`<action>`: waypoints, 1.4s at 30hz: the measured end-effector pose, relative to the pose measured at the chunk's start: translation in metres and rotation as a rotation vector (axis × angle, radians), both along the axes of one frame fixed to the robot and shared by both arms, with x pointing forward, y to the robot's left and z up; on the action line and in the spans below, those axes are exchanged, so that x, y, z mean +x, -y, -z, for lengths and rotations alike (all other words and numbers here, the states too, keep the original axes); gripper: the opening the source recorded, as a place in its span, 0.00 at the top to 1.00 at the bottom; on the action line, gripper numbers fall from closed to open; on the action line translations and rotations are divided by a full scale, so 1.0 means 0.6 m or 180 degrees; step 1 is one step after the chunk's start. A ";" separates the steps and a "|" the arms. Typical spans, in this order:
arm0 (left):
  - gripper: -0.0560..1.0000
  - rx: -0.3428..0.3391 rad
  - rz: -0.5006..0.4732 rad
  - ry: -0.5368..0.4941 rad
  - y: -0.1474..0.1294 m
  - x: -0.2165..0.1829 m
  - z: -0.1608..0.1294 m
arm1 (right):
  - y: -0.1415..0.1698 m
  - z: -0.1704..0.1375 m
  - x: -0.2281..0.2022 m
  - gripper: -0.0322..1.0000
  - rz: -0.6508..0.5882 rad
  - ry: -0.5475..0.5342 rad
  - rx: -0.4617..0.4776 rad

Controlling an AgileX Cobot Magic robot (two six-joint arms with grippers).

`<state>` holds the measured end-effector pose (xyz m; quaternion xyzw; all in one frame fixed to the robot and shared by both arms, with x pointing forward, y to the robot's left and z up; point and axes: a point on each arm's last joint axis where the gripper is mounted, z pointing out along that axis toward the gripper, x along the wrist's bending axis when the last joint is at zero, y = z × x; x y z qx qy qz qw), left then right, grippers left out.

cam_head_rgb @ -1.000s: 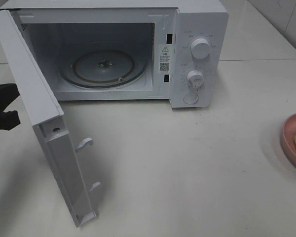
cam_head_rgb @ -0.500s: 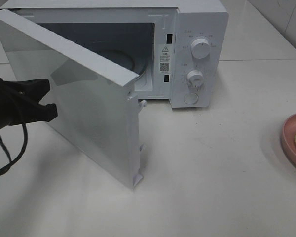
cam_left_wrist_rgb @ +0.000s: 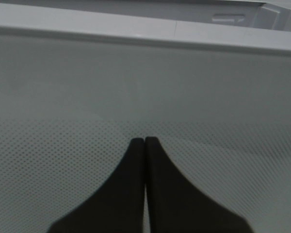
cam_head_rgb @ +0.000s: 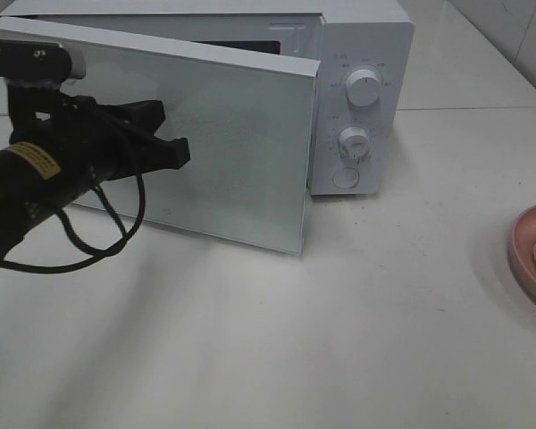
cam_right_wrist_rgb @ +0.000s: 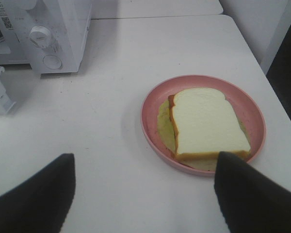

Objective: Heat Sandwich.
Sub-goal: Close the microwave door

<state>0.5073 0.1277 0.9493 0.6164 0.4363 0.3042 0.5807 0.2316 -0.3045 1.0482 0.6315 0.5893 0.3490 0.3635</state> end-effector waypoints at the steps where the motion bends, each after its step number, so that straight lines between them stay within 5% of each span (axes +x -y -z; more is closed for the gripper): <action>1: 0.95 -0.0009 -0.0009 0.0012 0.007 0.004 -0.001 | 0.000 0.000 0.000 0.23 0.0000 0.0000 0.0000; 12: 0.95 0.0043 -0.0132 0.0145 0.082 0.045 -0.011 | 0.000 0.000 0.000 0.23 0.0000 0.0000 0.0000; 42: 0.95 0.0154 -0.0005 0.0003 0.155 0.113 -0.001 | 0.000 0.000 0.000 0.23 -0.0002 0.0000 -0.0003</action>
